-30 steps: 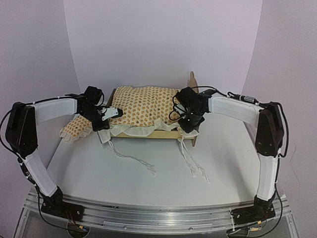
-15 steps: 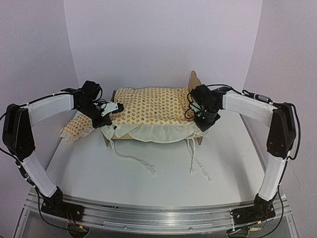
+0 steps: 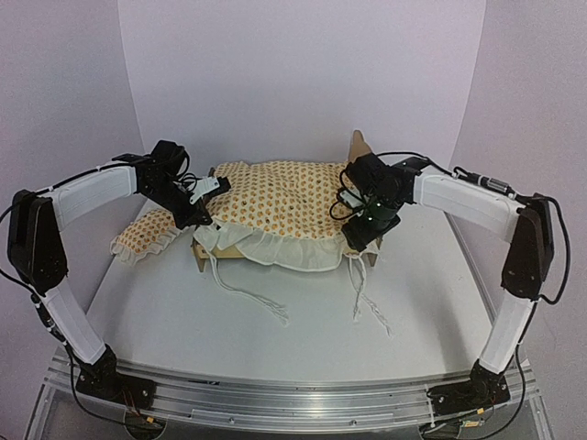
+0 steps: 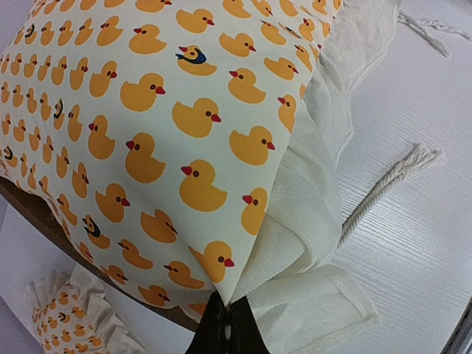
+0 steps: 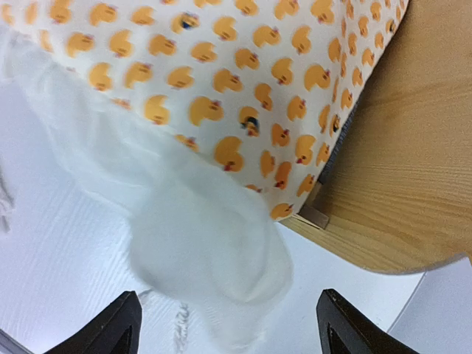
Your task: Set up the pet bed
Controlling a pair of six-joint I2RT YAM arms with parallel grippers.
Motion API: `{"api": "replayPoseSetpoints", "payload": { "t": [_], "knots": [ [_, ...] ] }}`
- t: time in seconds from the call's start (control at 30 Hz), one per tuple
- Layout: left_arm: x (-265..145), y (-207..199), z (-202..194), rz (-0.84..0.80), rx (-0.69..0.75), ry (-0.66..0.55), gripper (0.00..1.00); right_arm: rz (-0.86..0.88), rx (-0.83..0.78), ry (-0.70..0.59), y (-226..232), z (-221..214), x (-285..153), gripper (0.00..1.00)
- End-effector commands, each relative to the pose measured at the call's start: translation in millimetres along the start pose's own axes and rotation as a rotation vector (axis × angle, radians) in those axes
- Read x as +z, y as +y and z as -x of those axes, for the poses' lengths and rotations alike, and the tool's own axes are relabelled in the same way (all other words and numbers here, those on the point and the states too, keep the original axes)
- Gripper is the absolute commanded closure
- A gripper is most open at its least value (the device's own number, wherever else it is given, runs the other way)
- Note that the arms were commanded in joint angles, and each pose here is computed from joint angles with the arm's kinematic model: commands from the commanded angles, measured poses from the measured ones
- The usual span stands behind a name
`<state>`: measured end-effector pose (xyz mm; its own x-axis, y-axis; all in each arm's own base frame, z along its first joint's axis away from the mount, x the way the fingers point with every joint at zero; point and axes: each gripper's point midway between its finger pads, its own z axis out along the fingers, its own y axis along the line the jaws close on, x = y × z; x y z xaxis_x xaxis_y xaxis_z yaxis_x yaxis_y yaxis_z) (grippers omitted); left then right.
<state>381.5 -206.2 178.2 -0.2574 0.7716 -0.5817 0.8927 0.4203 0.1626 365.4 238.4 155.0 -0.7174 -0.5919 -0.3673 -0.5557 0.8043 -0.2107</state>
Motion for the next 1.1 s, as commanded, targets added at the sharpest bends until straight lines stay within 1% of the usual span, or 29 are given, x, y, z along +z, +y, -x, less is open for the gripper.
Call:
{"api": "replayPoseSetpoints", "payload": {
  "t": [0.0, 0.03, 0.07, 0.1, 0.13, 0.2, 0.23, 0.33, 0.37, 0.43, 0.5, 0.57, 0.63, 0.7, 0.77, 0.87, 0.9, 1.0, 1.07],
  "knots": [
    [-7.9, -0.8, 13.6, -0.023, -0.079, -0.048, 1.00, 0.071, 0.089, -0.258, 17.3, 40.1, -83.8, 0.18],
    [-7.9, -0.3, 13.4, -0.022, -0.088, -0.048, 1.00, 0.082, 0.105, -0.302, 21.3, 45.8, -93.5, 0.17],
    [-7.8, 0.1, 12.8, -0.021, -0.093, -0.046, 1.00, 0.088, 0.112, -0.345, 24.8, 51.4, -102.8, 0.13],
    [-6.7, 0.2, 11.6, -0.018, -0.097, -0.042, 0.99, 0.096, 0.111, -0.370, 29.8, 55.1, -108.7, 0.12],
    [-5.6, 1.3, 9.4, -0.010, -0.098, -0.036, 0.93, 0.109, 0.110, -0.388, 34.5, 58.6, -112.3, 0.12],
    [-3.7, 3.8, 5.9, 0.009, -0.091, -0.023, 0.78, 0.147, 0.106, -0.403, 47.0, 64.2, -111.2, 0.12],
    [-5.5, 5.4, 6.9, 0.017, -0.085, -0.021, 0.67, 0.178, 0.108, -0.410, 55.3, 68.3, -108.3, 0.12],
    [-21.6, 5.2, 23.6, -0.005, -0.076, -0.051, 0.42, 0.319, 0.118, -0.412, 95.9, 87.6, -92.2, 0.14],
    [-28.4, 2.9, 31.1, -0.024, -0.073, -0.069, 0.35, 0.356, 0.113, -0.421, 110.6, 97.1, -89.9, 0.15],
    [-40.3, 4.6, 44.3, -0.029, -0.089, -0.101, 0.27, 0.421, 0.072, -0.434, 146.1, 112.5, -87.4, 0.18],
    [-44.2, 23.7, 44.9, 0.049, -0.135, -0.101, 0.24, 0.465, 0.033, -0.444, 179.3, 125.3, -80.6, 0.20],
    [-39.1, 47.5, 32.9, 0.132, -0.215, -0.078, 0.20, 0.500, 0.005, -0.443, 208.9, 128.5, -73.2, 0.21],
    [-30.8, 72.1, 16.5, 0.199, -0.345, -0.061, 0.15, 0.516, -0.020, -0.424, 233.8, 126.6, -55.2, 0.22],
    [-26.0, 89.1, 6.0, 0.228, -0.461, -0.066, 0.14, 0.513, -0.035, -0.380, 250.7, 120.1, -32.3, 0.23],
    [-23.2, 92.8, 2.8, 0.217, -0.532, -0.076, 0.14, 0.512, -0.039, -0.329, 264.7, 108.5, -12.4, 0.24],
    [-29.3, 82.6, 7.8, 0.179, -0.534, -0.120, 0.14, 0.493, -0.045, -0.231, 281.5, 84.8, 19.2, 0.26],
    [-29.5, 77.4, 5.6, 0.169, -0.536, -0.121, 0.15, 0.483, -0.041, -0.203, 283.9, 78.1, 28.1, 0.28],
    [-34.4, 67.2, -2.6, 0.172, -0.538, -0.118, 0.15, 0.440, -0.027, -0.128, 287.0, 61.7, 58.3, 0.46],
    [-35.2, 58.1, -8.7, 0.163, -0.538, -0.117, 0.16, 0.423, -0.021, -0.104, 288.6, 58.2, 72.5, 0.52]
  ]
}}
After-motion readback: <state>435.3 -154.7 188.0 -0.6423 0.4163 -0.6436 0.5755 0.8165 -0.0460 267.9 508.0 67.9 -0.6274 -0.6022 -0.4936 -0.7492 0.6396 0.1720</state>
